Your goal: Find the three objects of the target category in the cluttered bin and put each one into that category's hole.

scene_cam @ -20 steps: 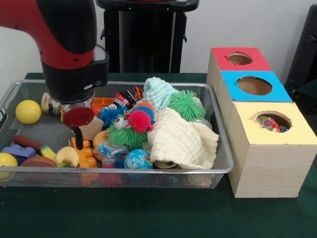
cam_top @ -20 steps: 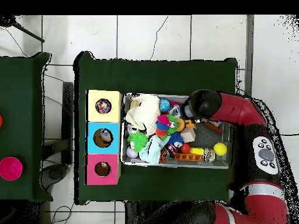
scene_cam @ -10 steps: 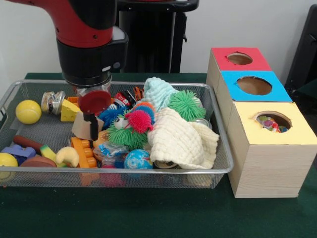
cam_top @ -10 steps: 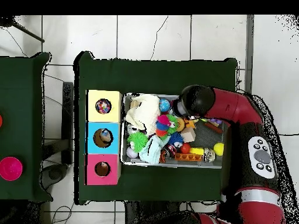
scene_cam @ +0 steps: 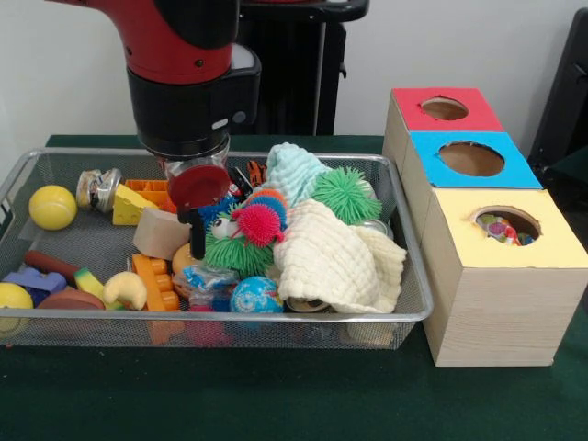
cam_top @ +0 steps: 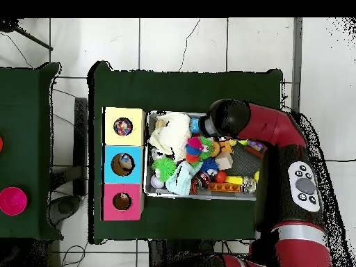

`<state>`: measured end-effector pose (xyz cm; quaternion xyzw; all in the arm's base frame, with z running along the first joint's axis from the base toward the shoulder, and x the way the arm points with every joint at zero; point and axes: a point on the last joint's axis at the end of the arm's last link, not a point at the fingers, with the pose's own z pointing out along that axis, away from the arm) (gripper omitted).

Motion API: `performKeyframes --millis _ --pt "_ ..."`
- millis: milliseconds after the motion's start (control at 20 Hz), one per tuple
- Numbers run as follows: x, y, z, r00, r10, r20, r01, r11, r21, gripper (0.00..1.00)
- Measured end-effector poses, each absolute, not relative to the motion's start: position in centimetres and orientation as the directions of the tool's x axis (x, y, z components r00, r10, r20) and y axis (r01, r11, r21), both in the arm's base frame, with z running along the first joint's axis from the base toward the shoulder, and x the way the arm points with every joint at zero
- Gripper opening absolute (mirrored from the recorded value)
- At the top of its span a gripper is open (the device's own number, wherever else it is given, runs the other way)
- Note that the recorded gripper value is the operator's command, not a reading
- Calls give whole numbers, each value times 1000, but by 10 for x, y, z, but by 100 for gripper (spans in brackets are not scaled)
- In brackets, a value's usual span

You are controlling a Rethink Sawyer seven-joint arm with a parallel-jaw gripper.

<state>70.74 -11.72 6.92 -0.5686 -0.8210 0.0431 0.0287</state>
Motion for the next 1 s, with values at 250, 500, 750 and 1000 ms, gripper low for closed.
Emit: performKeyframes --millis 250,500,750,1000 --pt "696 -116 53 -332 943 12 936 331 -119 100" --pt "686 -112 39 -335 942 9 934 333 -126 100" --pt "681 -114 23 -335 942 -4 936 332 -115 100" --pt "680 -120 -5 -336 941 -48 940 332 -71 100"
